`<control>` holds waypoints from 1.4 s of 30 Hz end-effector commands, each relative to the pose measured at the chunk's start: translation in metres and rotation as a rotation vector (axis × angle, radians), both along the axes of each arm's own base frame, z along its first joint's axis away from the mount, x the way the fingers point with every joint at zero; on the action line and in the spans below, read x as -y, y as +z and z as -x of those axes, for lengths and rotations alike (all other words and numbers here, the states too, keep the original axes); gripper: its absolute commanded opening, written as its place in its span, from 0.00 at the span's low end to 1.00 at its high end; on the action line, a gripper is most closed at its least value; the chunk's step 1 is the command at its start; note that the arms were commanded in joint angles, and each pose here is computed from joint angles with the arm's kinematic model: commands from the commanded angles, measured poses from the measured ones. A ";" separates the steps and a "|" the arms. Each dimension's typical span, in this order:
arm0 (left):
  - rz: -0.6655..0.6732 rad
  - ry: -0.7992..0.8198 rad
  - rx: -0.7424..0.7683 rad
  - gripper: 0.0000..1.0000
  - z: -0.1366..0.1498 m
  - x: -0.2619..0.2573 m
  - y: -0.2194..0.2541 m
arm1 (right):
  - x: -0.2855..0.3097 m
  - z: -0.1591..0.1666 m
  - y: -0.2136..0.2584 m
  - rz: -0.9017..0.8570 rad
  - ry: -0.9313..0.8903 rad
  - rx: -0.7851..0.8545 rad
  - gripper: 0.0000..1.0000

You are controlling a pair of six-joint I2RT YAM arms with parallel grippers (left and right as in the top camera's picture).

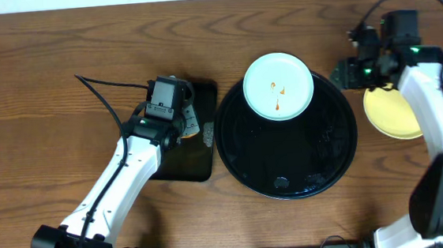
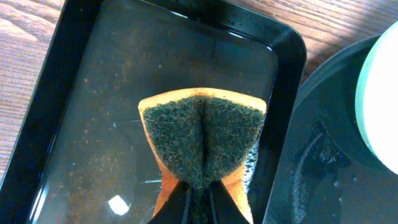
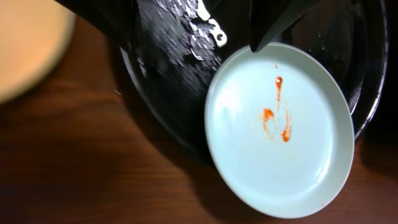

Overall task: Clean dirty plates on tray and stack at the side
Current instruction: 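Move the right gripper to the last pale green plate and grip its rim, then dip the sponge in the soapy water and lift it with the left gripper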

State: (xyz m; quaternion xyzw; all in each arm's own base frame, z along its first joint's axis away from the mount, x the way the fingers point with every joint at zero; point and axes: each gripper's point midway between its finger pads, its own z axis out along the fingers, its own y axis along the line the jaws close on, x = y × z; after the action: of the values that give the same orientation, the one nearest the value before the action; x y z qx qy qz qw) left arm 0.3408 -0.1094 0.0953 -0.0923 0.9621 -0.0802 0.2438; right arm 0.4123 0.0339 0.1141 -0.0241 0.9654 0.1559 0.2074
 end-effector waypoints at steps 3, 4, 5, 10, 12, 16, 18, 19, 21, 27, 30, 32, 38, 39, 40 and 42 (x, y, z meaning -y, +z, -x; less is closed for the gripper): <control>-0.003 -0.002 0.000 0.08 -0.002 0.000 -0.001 | -0.033 -0.010 -0.035 -0.061 0.065 -0.059 0.51; -0.003 -0.002 0.001 0.08 -0.002 0.000 -0.001 | -0.037 -0.012 -0.044 -0.062 0.071 -0.072 0.49; -0.003 -0.002 0.001 0.08 -0.002 0.000 -0.001 | -0.041 -0.013 -0.052 -0.059 0.078 -0.080 0.46; -0.003 -0.002 0.000 0.08 -0.002 0.000 -0.001 | -0.047 -0.026 -0.088 -0.081 0.023 -0.117 0.33; -0.003 -0.002 0.000 0.08 -0.002 0.000 -0.001 | -0.045 -0.030 -0.100 -0.082 -0.021 -0.132 0.30; -0.003 -0.002 0.000 0.08 -0.002 0.000 -0.001 | -0.044 -0.032 -0.109 -0.082 -0.040 -0.143 0.16; -0.003 -0.002 0.000 0.08 -0.002 0.000 -0.001 | -0.045 -0.030 -0.110 -0.087 -0.037 -0.152 0.10; -0.003 -0.002 0.000 0.08 -0.002 0.000 -0.001 | -0.046 -0.027 -0.109 -0.094 -0.034 -0.161 0.08; -0.003 -0.002 0.000 0.08 -0.002 0.000 -0.001 | -0.047 -0.020 -0.111 -0.097 -0.034 -0.193 0.03; -0.003 -0.002 0.001 0.08 -0.002 0.000 -0.001 | -0.053 0.016 -0.112 -0.125 0.007 -0.333 0.01; -0.004 -0.002 0.001 0.08 -0.002 0.000 -0.001 | -0.054 0.034 -0.107 -0.126 0.012 -0.399 0.01; -0.004 -0.002 0.001 0.08 -0.002 0.000 -0.001 | -0.054 0.046 -0.102 -0.120 0.030 -0.435 0.01; -0.044 -0.070 -0.002 0.08 -0.005 0.001 -0.012 | -0.047 0.071 -0.102 -0.064 0.023 -0.532 0.01; -0.056 -0.088 -0.009 0.08 -0.005 0.001 -0.017 | -0.046 0.073 -0.103 -0.056 0.022 -0.538 0.01; -0.069 -0.106 -0.020 0.08 -0.005 0.001 -0.023 | -0.045 0.074 -0.104 -0.049 0.022 -0.542 0.01; -0.085 -0.156 -0.049 0.08 -0.005 0.004 -0.037 | -0.045 0.075 -0.104 -0.046 0.023 -0.544 0.01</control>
State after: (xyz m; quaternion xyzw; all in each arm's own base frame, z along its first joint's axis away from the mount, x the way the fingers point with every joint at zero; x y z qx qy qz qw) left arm 0.3502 -0.1129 0.0794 -0.0533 0.9664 -0.0688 0.2417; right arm 0.3384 0.0778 0.0028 0.0301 0.9782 0.1925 -0.0720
